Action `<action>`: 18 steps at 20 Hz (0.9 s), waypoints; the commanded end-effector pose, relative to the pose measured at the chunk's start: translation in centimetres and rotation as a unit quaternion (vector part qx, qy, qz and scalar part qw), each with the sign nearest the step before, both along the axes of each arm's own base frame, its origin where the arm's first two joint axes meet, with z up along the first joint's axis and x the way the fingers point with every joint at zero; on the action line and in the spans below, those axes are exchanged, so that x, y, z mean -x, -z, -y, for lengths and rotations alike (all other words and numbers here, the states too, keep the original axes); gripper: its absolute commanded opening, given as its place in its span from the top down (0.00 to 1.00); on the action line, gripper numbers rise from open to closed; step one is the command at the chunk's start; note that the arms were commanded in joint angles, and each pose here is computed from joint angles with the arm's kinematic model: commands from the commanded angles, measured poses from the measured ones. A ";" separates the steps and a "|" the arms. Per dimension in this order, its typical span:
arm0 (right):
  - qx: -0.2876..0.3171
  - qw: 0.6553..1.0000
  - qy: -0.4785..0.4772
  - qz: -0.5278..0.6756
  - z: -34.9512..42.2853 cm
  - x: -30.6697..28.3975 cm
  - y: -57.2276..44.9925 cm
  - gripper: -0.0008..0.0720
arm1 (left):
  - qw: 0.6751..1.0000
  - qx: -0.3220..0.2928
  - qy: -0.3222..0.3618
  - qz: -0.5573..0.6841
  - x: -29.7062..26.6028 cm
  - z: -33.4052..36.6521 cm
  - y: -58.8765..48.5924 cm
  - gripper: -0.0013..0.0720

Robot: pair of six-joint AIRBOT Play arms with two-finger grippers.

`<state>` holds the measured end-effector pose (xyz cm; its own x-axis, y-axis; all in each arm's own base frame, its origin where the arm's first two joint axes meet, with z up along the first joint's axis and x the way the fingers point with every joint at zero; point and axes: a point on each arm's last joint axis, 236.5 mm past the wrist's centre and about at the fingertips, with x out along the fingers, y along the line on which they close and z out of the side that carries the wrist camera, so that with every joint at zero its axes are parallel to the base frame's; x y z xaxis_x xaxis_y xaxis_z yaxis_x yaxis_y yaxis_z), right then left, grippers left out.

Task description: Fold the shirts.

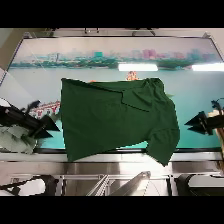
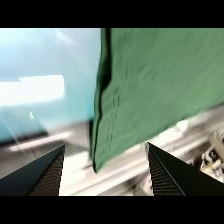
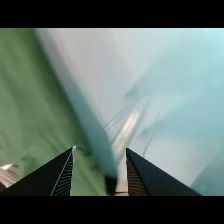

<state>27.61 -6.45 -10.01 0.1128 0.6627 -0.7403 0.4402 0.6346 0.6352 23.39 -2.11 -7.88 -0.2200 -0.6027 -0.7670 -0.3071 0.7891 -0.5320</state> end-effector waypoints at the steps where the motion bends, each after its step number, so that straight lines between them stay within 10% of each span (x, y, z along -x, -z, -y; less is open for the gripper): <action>1: 0.019 1.000 -0.015 0.001 -1.7 1.1 2.8 0.46 | 0.998 -0.001 0.011 -0.058 4.6 2.5 2.2 0.24; 11: 0.015 0.994 -0.092 0.052 -9.5 -2.7 2.6 0.46 | 0.995 -0.055 0.059 -0.060 5.3 6.4 6.0 0.24; 16: 0.003 0.993 -0.103 0.049 -10.6 -2.4 2.3 0.46 | 0.993 -0.054 0.087 -0.059 4.2 7.4 6.1 0.40; 17: -0.004 0.994 -0.102 0.048 -10.8 -2.3 2.0 0.48 | 0.994 -0.051 0.087 -0.048 3.5 7.8 5.9 0.58; 18: -0.016 0.994 -0.102 0.047 -11.2 -2.3 1.7 0.67 | 0.994 -0.041 0.095 -0.036 3.0 8.1 5.5 0.97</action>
